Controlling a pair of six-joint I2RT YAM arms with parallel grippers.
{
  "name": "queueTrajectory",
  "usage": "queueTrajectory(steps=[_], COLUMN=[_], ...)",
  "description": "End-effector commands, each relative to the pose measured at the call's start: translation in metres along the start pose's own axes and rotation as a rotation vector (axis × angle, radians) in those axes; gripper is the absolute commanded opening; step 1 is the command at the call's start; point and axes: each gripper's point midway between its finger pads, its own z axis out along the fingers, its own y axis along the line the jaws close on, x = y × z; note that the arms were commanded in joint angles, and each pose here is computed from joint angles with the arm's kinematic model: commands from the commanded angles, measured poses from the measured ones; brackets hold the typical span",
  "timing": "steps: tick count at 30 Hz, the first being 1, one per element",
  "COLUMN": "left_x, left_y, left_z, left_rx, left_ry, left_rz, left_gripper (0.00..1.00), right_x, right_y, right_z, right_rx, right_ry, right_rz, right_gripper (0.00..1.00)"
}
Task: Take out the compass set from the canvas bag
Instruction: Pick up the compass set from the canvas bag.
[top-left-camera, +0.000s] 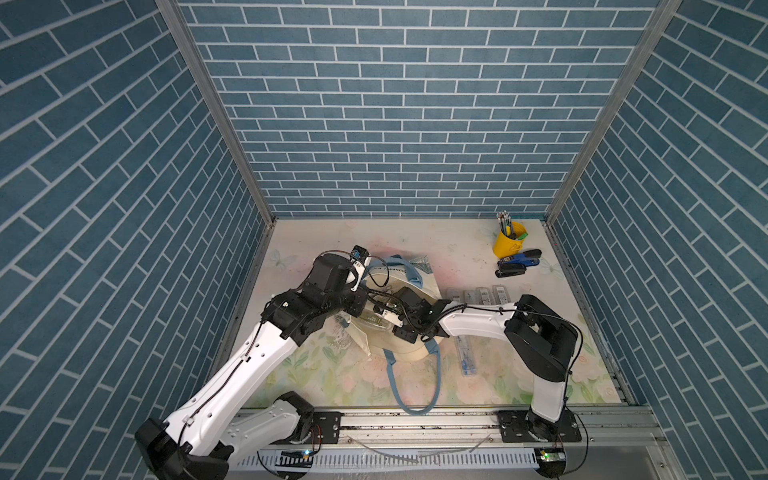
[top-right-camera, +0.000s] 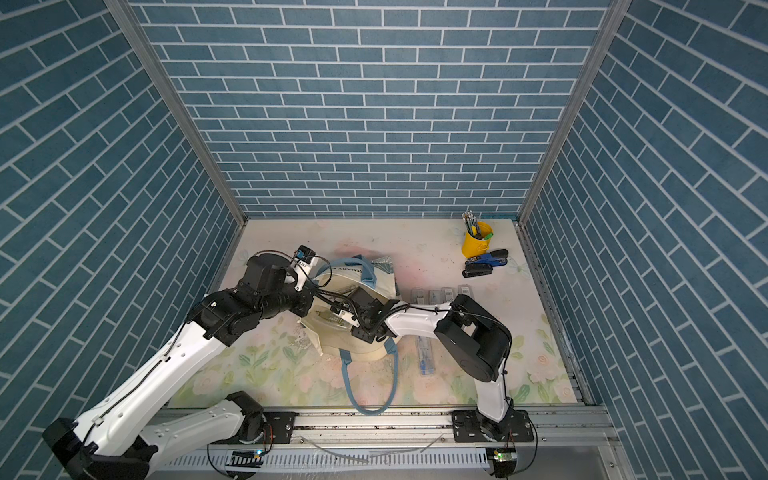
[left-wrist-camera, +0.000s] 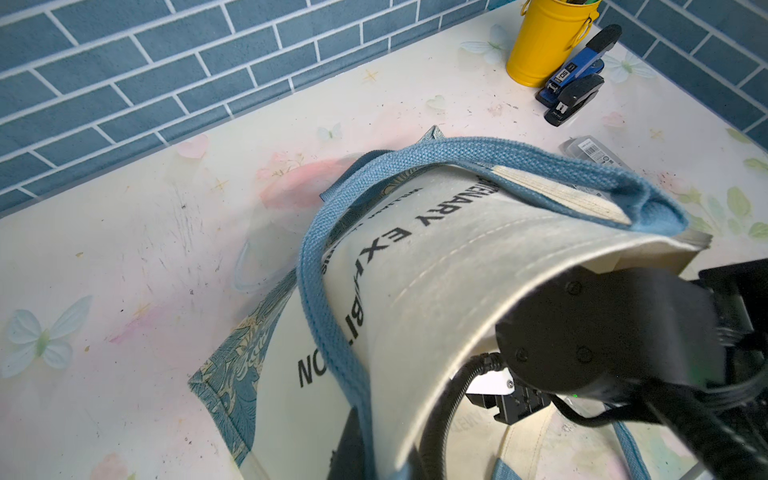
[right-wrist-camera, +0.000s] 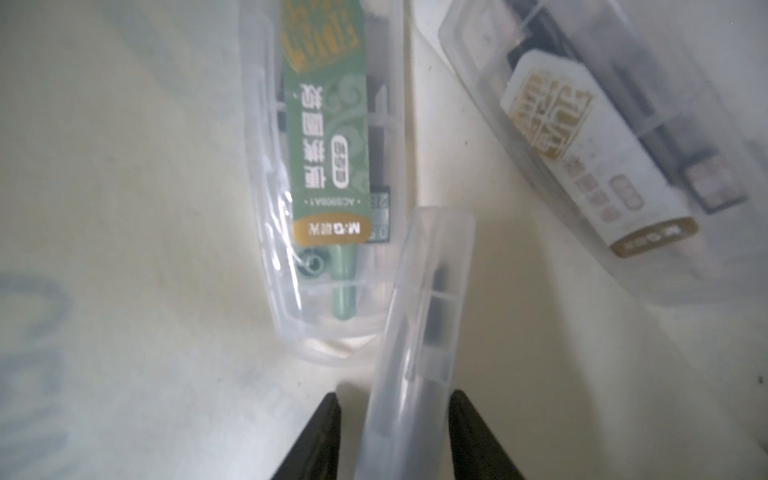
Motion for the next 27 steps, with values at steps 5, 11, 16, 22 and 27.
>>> queueTrajectory(steps=[5, 11, 16, 22, 27], left_x=[-0.013, -0.013, -0.014, -0.014, -0.015], left_y=[-0.005, -0.004, -0.002, 0.0, 0.002], left_z=[-0.003, -0.003, -0.002, -0.002, -0.003], left_rx=[0.034, 0.027, 0.015, 0.004, -0.007], left_ry=[-0.058, -0.061, -0.062, -0.064, -0.067], left_rz=[-0.002, -0.008, -0.02, -0.033, -0.037], left_gripper=[0.0, 0.0, 0.0, 0.0, 0.0], right_x=[-0.011, -0.017, -0.026, -0.038, -0.043], right_y=[-0.008, -0.007, -0.004, 0.006, 0.02], right_z=[-0.018, -0.04, -0.077, -0.118, -0.158], right_rx=[0.025, 0.012, -0.014, -0.086, -0.179], right_ry=[-0.004, -0.052, -0.147, -0.25, -0.322], right_rz=[0.044, 0.101, 0.172, 0.247, 0.342], right_gripper=[0.23, 0.14, 0.12, 0.11, 0.11])
